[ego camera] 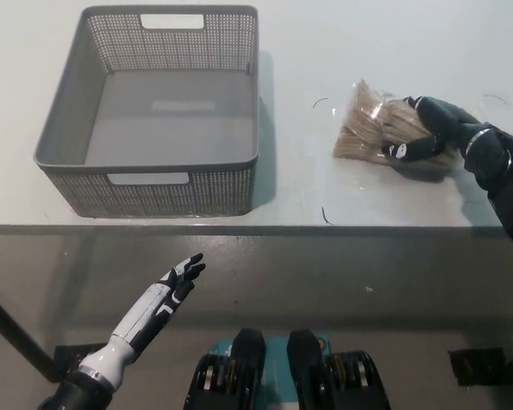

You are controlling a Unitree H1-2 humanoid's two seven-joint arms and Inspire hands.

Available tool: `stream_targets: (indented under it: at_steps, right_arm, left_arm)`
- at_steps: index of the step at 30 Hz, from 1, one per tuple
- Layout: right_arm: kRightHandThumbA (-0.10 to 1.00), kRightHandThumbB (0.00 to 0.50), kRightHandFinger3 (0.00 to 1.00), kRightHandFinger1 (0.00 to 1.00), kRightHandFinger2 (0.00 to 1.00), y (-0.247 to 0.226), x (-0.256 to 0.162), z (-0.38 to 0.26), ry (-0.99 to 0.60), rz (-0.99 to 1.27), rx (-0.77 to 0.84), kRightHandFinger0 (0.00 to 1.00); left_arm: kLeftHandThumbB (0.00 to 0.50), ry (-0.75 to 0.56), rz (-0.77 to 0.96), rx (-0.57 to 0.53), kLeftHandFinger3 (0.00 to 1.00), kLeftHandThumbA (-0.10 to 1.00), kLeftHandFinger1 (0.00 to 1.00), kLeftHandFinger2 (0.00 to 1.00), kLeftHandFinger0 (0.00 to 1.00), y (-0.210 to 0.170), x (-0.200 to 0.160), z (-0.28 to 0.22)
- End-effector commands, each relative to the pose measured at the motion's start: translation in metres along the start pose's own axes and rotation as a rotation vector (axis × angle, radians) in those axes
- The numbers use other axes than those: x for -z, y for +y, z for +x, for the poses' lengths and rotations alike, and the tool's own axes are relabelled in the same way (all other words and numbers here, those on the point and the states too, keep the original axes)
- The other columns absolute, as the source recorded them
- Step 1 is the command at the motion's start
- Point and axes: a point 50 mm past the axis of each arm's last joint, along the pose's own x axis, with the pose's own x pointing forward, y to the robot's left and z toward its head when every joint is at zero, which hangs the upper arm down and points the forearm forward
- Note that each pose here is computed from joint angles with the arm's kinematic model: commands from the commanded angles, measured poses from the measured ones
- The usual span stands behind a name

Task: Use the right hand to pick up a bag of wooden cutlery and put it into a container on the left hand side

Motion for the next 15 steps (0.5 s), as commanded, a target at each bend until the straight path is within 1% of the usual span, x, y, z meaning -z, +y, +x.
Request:
stream_targets:
  at_steps: [1,2,3,4,6,7,8,9,10,11,12,13,14,15]
  right_arm:
    - [-0.1,0.121,0.83,0.48,0.84,-0.01,-0.019,0.005,-0.056,0.287,0.102,0.0]
    - [-0.1,0.115,0.8,0.5,0.83,-0.014,-0.021,0.005,-0.069,0.384,0.112,0.01]
    - [-0.1,0.124,0.79,0.5,0.82,-0.021,-0.024,0.006,-0.073,0.464,0.123,0.0]
    - [-0.1,0.115,0.79,0.49,0.82,-0.031,-0.028,0.006,-0.086,0.615,0.13,0.0]
    - [-0.1,0.121,0.81,0.5,0.82,-0.039,-0.032,0.007,-0.105,0.751,0.137,0.0]
    - [-0.1,0.116,0.83,0.47,0.8,-0.046,-0.036,0.007,-0.128,0.873,0.138,0.0]
    - [-0.1,0.125,0.86,0.46,0.79,-0.051,-0.039,0.007,-0.138,0.945,0.138,0.0]
    - [-0.1,0.105,0.89,0.45,0.81,-0.055,-0.041,0.007,-0.157,0.998,0.137,0.0]
    - [-0.1,0.105,0.89,0.46,0.83,-0.063,-0.044,0.006,-0.187,1.065,0.142,0.0]
    - [-0.1,0.105,0.89,0.46,0.83,-0.065,-0.045,0.006,-0.19,1.077,0.143,0.0]
    - [-0.1,0.104,0.94,0.47,0.89,-0.071,-0.047,0.006,-0.201,1.129,0.148,0.0]
    - [-0.1,0.091,0.96,0.46,0.89,-0.075,-0.049,0.006,-0.213,1.162,0.15,0.0]
    - [-0.1,0.078,0.94,0.43,0.86,-0.083,-0.052,0.005,-0.248,1.198,0.151,0.0]
    - [-0.1,0.074,0.89,0.42,0.84,-0.087,-0.054,0.004,-0.265,1.241,0.153,0.0]
  left_arm:
    - [0.455,-0.014,0.028,0.007,1.0,1.0,1.0,1.0,1.0,0.01,-0.005,0.004]
    - [0.457,-0.01,0.028,0.008,1.0,1.0,1.0,1.0,1.0,0.009,-0.004,0.003]
    - [0.457,-0.01,0.031,0.009,1.0,1.0,1.0,1.0,1.0,0.009,-0.004,0.003]
    - [0.451,-0.01,0.028,0.01,1.0,1.0,1.0,1.0,1.0,0.008,-0.003,0.002]
    - [0.449,-0.005,0.027,0.01,1.0,1.0,1.0,1.0,1.0,0.007,-0.002,0.0]
    - [0.45,0.0,0.025,0.011,1.0,1.0,1.0,1.0,1.0,0.007,-0.001,-0.001]
    - [0.445,0.001,0.023,0.011,1.0,1.0,1.0,1.0,1.0,0.006,-0.001,-0.002]
    - [0.438,0.002,0.023,0.011,1.0,1.0,1.0,1.0,1.0,0.005,0.0,-0.003]
    - [0.439,0.004,0.023,0.009,1.0,1.0,1.0,1.0,1.0,0.005,0.001,-0.004]
    - [0.438,0.005,0.021,0.009,1.0,1.0,1.0,1.0,1.0,0.005,0.001,-0.004]
    - [0.441,0.009,0.014,0.008,1.0,1.0,1.0,1.0,1.0,0.005,0.002,-0.006]
    - [0.439,0.011,0.017,0.009,1.0,1.0,1.0,1.0,1.0,0.005,0.002,-0.006]
    - [0.432,0.011,0.023,0.012,1.0,1.0,1.0,1.0,1.0,0.005,0.002,-0.007]
    - [0.432,0.015,0.019,0.014,1.0,1.0,1.0,1.0,1.0,0.005,0.003,-0.008]
